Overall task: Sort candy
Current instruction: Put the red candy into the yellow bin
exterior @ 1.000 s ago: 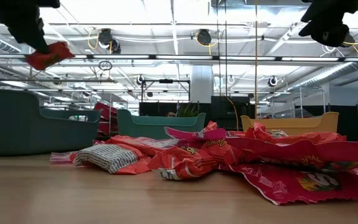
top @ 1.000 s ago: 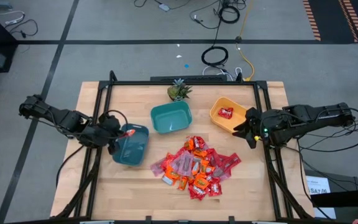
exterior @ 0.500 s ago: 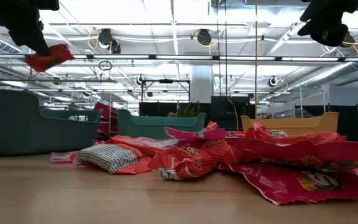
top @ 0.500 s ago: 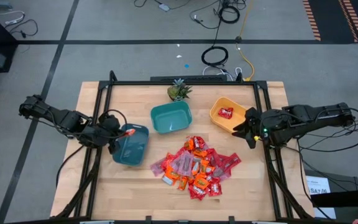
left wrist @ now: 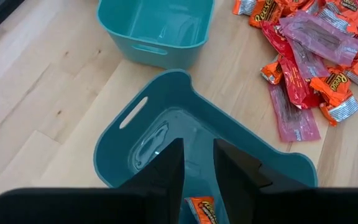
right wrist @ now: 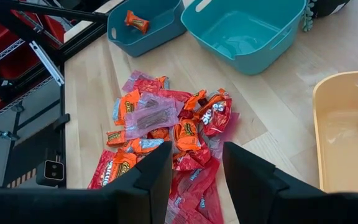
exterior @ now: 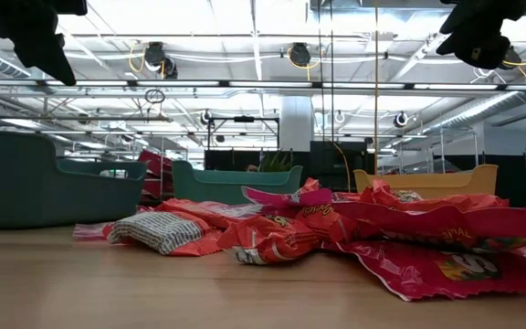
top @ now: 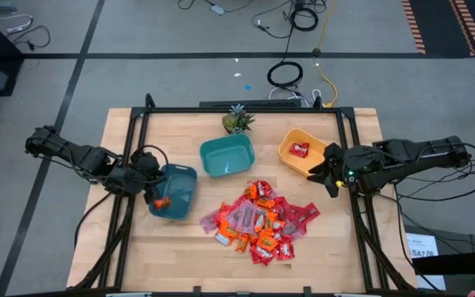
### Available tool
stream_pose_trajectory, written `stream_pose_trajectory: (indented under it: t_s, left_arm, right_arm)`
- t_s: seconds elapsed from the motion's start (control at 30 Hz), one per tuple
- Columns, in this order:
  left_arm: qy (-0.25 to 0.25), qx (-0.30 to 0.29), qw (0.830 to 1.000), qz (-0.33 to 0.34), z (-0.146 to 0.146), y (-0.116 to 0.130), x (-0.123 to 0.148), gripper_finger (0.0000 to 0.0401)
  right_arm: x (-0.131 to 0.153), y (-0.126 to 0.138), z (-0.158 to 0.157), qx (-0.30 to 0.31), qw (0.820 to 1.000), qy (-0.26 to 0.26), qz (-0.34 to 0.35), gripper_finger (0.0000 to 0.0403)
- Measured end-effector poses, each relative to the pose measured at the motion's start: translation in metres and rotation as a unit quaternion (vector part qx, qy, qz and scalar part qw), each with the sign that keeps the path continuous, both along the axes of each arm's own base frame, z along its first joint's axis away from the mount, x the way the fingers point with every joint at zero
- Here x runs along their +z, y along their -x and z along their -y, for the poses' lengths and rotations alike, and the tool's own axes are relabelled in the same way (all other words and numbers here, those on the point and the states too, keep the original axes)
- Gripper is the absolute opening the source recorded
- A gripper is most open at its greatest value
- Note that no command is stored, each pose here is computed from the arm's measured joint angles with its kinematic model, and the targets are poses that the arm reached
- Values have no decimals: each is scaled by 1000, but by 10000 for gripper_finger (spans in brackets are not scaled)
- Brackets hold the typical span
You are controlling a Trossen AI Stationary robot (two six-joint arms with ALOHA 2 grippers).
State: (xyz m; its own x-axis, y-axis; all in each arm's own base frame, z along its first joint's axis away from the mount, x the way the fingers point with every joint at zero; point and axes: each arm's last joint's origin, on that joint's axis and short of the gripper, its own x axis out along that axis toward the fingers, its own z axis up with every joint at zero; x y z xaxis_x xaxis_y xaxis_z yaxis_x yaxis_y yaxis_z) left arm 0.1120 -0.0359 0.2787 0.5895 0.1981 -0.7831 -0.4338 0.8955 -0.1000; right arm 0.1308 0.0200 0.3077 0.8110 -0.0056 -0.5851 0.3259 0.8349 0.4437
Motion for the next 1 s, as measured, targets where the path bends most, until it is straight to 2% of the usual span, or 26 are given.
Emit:
stream_pose_trajectory:
  t_s: [0.57, 0.77, 1.0]
  left_arm:
    - [0, 0, 1000, 0, 0, 0, 0, 98]
    - [0, 0, 1000, 0, 0, 0, 0, 98]
    - [0, 0, 1000, 0, 0, 0, 0, 98]
  right_arm:
    - [0, 0, 0, -1, 1000, -1, 0, 135]
    - [0, 0, 0, -24, 999, -33, 0, 135]
    - [0, 0, 0, -17, 1000, -24, 0, 135]
